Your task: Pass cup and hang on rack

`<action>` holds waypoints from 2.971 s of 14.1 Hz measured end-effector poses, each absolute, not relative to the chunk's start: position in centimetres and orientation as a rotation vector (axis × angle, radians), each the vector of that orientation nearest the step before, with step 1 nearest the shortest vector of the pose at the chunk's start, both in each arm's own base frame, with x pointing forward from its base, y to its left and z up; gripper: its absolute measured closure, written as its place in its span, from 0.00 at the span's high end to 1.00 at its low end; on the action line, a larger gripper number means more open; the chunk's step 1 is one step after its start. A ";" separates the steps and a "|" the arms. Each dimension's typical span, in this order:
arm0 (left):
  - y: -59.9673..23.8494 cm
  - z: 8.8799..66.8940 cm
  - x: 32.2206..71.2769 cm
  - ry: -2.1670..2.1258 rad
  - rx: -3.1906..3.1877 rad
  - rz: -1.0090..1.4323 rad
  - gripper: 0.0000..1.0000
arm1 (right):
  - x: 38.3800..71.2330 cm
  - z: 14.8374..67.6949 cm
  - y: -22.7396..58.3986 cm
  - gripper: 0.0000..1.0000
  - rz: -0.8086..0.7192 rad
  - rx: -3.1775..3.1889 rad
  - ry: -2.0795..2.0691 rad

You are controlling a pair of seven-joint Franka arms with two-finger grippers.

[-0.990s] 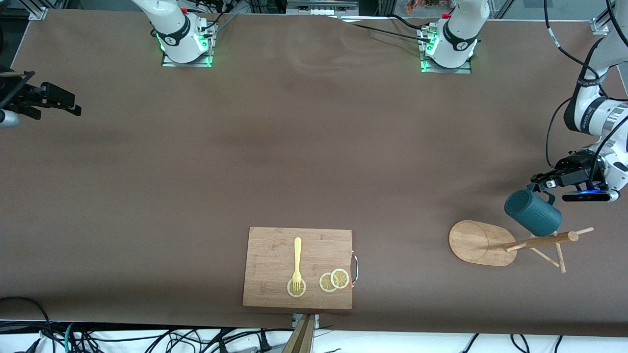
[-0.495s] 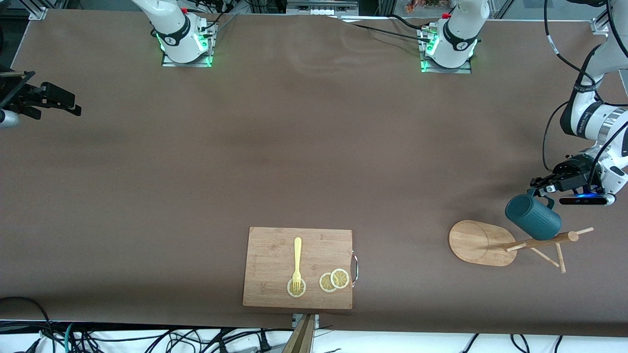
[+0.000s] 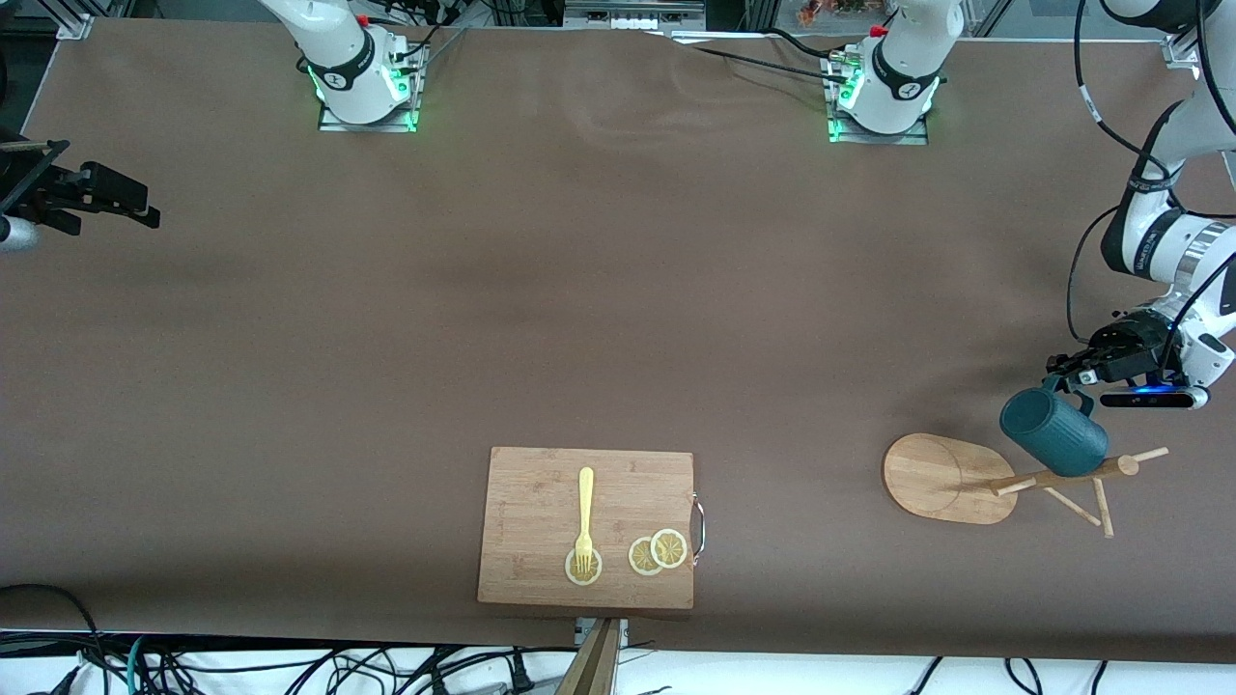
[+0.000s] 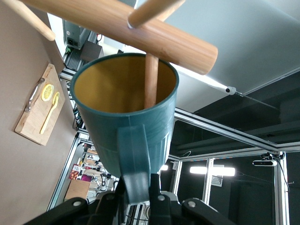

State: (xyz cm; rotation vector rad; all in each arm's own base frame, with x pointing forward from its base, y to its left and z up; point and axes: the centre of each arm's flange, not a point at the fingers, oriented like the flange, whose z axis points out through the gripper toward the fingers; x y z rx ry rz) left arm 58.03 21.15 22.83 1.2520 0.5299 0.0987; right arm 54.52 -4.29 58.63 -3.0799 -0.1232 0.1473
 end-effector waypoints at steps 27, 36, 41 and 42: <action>19.7 27.6 53.5 0.115 1.595 -0.259 1.00 | 54.5 58.6 -4.3 1.00 0.147 -3.079 -0.123; 9.2 46.0 56.9 -0.058 2.153 -0.547 1.00 | 54.5 58.6 -4.3 1.00 0.147 -3.078 -0.123; 1.7 53.3 57.8 -0.289 2.636 -0.497 1.00 | 54.5 58.6 -4.3 1.00 0.147 -3.078 -0.123; 1.0 53.9 57.9 -0.317 2.694 -0.469 1.00 | 54.5 58.6 -4.3 1.00 0.147 -3.078 -0.123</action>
